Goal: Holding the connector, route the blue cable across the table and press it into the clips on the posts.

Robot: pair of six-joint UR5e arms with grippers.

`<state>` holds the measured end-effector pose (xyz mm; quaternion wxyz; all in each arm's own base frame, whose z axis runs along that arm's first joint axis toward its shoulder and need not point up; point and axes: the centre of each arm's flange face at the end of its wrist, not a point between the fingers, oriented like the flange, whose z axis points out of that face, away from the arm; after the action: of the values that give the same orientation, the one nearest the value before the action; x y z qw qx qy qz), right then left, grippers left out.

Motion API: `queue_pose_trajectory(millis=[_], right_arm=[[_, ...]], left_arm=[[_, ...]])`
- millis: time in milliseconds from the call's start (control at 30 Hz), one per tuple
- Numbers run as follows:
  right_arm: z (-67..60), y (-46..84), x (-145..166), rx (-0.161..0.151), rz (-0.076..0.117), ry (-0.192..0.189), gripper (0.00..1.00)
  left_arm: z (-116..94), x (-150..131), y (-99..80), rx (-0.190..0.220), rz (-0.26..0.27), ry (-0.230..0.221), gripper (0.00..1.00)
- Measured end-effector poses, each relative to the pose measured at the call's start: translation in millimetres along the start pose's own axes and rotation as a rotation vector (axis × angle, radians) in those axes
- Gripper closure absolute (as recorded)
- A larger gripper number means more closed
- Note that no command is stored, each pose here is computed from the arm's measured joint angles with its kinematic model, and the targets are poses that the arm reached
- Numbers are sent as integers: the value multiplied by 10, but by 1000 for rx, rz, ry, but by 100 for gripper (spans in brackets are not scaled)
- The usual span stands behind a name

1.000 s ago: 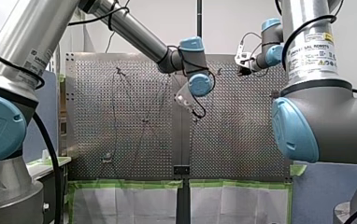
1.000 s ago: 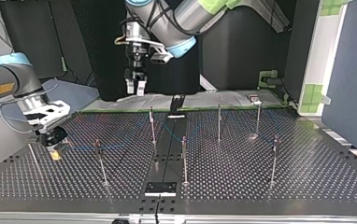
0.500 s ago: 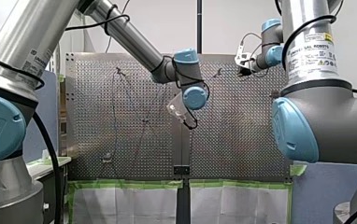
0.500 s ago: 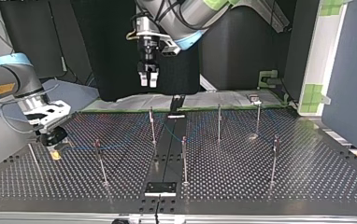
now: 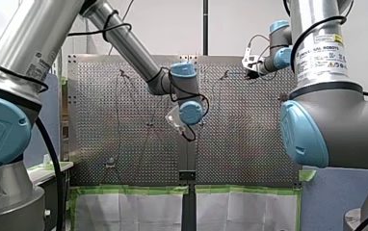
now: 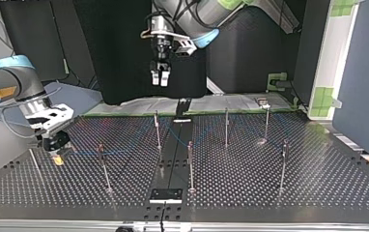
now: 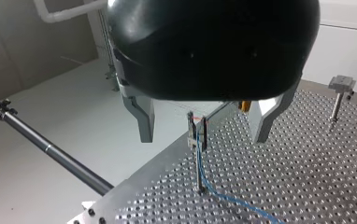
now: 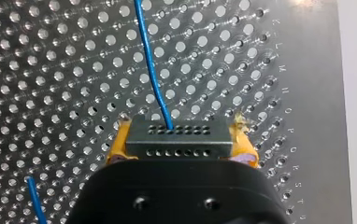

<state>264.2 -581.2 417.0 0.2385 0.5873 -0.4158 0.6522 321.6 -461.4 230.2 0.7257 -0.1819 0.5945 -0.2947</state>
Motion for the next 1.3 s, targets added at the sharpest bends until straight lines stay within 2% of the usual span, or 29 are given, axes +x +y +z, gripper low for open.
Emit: queue_pose_trajectory(millis=[367, 433, 567, 767, 967, 1300], right_arm=[[5, 3, -8, 0, -2, -1, 100], [5, 4, -9, 0, -3, -1, 100], [6, 6, -12, 0, -3, -1, 100], [11, 10, -24, -1, -3, -4, 100], [15, 14, -36, 0, -3, -6, 100], [18, 17, -46, 1, -2, -9, 100]], left_arm=[[51, -6, 591, -24, -7, 50, 0], [52, -12, 697, -33, 9, 59, 0], [21, -38, 928, -77, 61, 65, 0], [-149, -32, 1140, -116, 139, 84, 0], [-360, -13, 1316, -134, 191, 120, 0], [-634, -14, 1525, -134, 259, 135, 0]])
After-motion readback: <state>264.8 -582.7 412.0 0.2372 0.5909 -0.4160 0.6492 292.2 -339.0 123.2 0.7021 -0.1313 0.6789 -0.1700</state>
